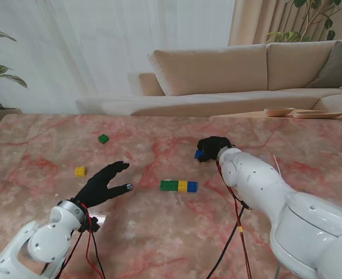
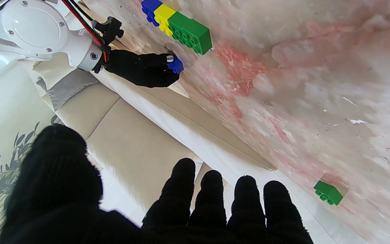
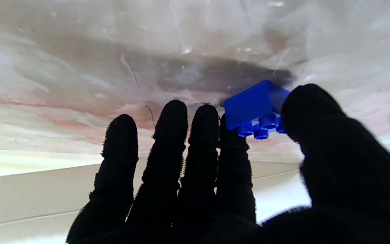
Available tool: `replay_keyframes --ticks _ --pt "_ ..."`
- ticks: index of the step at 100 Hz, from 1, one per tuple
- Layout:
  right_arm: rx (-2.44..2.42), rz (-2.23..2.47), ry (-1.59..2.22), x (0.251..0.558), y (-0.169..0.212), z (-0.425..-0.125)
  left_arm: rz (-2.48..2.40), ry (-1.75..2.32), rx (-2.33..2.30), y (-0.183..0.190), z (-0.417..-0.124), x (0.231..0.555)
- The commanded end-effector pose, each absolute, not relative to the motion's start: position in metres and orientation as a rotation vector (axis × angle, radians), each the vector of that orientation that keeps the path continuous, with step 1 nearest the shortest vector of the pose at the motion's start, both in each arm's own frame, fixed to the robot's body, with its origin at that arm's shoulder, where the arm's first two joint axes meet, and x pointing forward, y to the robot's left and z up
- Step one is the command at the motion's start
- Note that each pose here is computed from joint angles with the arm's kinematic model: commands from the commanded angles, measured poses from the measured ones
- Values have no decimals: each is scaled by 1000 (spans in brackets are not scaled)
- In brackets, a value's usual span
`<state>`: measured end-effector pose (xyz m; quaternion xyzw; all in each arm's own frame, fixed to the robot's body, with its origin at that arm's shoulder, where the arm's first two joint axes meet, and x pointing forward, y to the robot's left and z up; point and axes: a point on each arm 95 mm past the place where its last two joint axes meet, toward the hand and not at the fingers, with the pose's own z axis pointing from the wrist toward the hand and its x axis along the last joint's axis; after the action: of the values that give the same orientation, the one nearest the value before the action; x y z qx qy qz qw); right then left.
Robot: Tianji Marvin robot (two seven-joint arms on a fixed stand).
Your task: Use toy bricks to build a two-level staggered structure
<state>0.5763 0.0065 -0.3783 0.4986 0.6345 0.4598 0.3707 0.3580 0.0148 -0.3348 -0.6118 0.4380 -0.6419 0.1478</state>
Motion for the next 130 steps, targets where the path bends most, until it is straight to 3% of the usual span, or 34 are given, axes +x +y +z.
replay_keyframes --ticks 1,76,116,130 --pt "1301 1175 1646 569 6 -390 -1837 1269 -1773 15 -338 356" --pt "1270 1213 1671 558 7 -402 -1832 1275 -1788 15 -340 355" --pt "1258 1290 1567 561 10 -391 -1848 1248 -1780 14 -341 355" --pt "1248 1308 1520 547 14 -378 -1852 1236 -1784 14 -343 354"
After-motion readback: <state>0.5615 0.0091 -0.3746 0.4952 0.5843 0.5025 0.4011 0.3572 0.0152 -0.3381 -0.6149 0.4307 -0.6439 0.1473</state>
